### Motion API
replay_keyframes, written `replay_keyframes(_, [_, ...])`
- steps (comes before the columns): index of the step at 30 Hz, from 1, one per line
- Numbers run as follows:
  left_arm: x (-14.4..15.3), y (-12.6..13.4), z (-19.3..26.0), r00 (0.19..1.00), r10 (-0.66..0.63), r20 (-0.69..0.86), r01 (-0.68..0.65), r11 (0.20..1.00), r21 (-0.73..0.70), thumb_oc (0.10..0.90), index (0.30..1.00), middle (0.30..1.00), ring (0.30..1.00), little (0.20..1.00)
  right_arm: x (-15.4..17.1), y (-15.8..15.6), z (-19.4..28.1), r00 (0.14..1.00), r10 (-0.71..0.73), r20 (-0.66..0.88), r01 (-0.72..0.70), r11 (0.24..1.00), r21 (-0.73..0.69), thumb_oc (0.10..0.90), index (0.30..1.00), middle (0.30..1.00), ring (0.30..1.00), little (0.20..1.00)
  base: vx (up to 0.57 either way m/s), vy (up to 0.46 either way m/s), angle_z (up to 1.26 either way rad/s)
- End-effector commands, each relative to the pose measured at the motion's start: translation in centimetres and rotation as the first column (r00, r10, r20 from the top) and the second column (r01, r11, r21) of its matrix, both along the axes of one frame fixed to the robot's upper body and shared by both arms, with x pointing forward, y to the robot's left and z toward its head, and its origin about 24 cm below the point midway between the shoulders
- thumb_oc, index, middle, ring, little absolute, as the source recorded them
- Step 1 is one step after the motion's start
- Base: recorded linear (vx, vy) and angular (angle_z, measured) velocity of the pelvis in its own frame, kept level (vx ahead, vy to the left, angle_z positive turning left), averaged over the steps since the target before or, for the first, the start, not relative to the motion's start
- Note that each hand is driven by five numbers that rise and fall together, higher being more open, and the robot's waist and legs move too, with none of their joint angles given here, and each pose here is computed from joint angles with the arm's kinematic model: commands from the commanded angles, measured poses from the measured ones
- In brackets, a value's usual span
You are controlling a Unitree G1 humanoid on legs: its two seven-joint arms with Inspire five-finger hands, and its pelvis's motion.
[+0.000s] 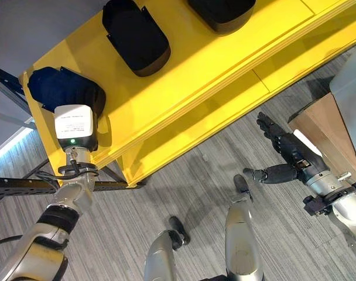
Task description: Move parts from the plastic box to the shelf.
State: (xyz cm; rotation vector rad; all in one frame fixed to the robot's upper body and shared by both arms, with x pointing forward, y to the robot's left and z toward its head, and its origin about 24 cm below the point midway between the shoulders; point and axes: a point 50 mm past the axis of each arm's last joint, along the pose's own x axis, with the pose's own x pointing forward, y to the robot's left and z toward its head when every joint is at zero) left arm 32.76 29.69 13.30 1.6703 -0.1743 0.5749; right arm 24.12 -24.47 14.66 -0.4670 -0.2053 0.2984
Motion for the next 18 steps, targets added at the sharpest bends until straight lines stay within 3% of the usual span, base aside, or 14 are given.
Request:
replay_keyframes(1, [-0.2, 2.5, 3.8, 0.996, 0.059, 0.067, -0.068, 0.988, 0.14, 0.9, 1.0, 1.0, 1.0, 1.0, -0.1, 1.7, 5.0, 0.957, 0.108, 0.269, -0.119, 0.992, 0.028, 0.9, 1.0, 1.0, 1.0, 1.0, 0.0, 0.0, 0.0])
replay_keyframes(18, [-1.0, 2.7, 2.3, 0.998, 0.041, -0.043, -0.032, 0.982, 0.184, 0.9, 1.0, 1.0, 1.0, 1.0, -0.3, 1.2, 5.3, 0.957, 0.105, 0.27, -0.11, 0.994, 0.004, 0.9, 1.0, 1.0, 1.0, 1.0, 0.0, 0.002, -0.01])
